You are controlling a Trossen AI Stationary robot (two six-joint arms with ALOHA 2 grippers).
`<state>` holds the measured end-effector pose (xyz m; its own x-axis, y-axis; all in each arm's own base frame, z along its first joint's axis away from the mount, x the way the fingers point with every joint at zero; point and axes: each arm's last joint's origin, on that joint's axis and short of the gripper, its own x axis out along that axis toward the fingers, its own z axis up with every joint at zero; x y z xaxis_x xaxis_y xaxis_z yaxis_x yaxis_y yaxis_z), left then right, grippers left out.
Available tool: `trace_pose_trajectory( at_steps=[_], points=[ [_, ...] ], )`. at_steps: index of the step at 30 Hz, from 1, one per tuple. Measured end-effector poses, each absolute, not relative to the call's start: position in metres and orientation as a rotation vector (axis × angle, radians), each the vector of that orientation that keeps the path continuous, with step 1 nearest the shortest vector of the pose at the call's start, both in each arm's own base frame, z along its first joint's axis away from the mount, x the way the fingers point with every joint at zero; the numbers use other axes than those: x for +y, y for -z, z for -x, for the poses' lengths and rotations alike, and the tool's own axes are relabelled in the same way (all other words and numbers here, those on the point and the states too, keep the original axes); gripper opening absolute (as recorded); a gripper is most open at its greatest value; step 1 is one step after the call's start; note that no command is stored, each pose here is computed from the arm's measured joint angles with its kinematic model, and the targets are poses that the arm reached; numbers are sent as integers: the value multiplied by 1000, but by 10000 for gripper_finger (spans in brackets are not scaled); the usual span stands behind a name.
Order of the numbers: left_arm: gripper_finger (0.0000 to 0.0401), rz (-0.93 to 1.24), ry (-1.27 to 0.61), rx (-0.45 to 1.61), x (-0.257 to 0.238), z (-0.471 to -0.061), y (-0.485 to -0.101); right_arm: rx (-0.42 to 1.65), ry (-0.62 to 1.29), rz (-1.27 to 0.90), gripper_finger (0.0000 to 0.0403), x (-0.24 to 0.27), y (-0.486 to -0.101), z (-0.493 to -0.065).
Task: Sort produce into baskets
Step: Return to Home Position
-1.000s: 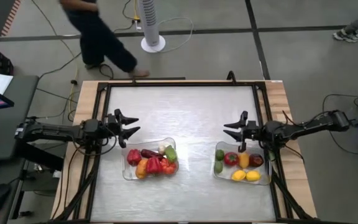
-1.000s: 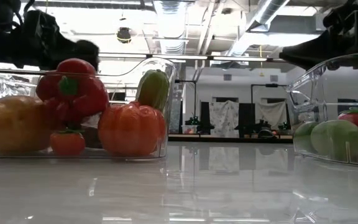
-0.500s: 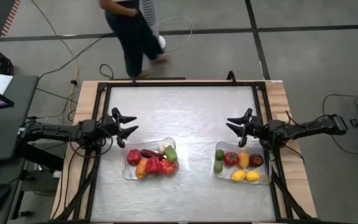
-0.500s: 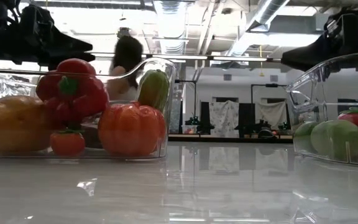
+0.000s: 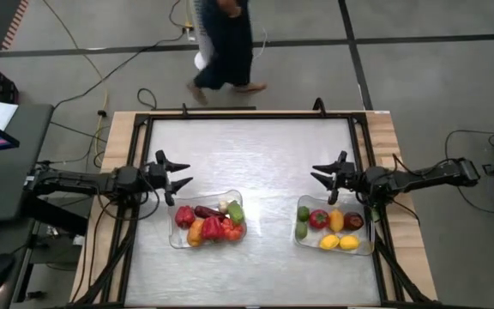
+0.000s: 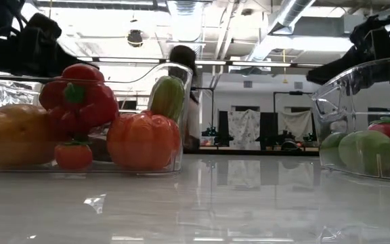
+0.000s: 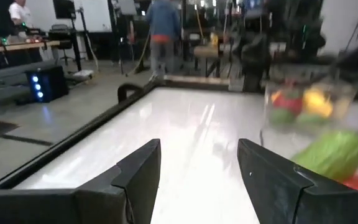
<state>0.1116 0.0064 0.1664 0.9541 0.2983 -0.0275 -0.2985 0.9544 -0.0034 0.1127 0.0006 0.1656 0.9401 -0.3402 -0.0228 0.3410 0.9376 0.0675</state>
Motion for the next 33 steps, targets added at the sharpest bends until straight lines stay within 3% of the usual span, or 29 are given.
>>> trace_pose_trajectory(
  at_steps=[7, 33],
  points=[
    [200, -30, -300, 177, 6, -110, -152, 79, 350, -50, 136, 1, -159, -112],
    [200, -30, -294, 187, 6, -111, -151, 176, 353, -20, 137, 0, -149, -111]
  ],
)
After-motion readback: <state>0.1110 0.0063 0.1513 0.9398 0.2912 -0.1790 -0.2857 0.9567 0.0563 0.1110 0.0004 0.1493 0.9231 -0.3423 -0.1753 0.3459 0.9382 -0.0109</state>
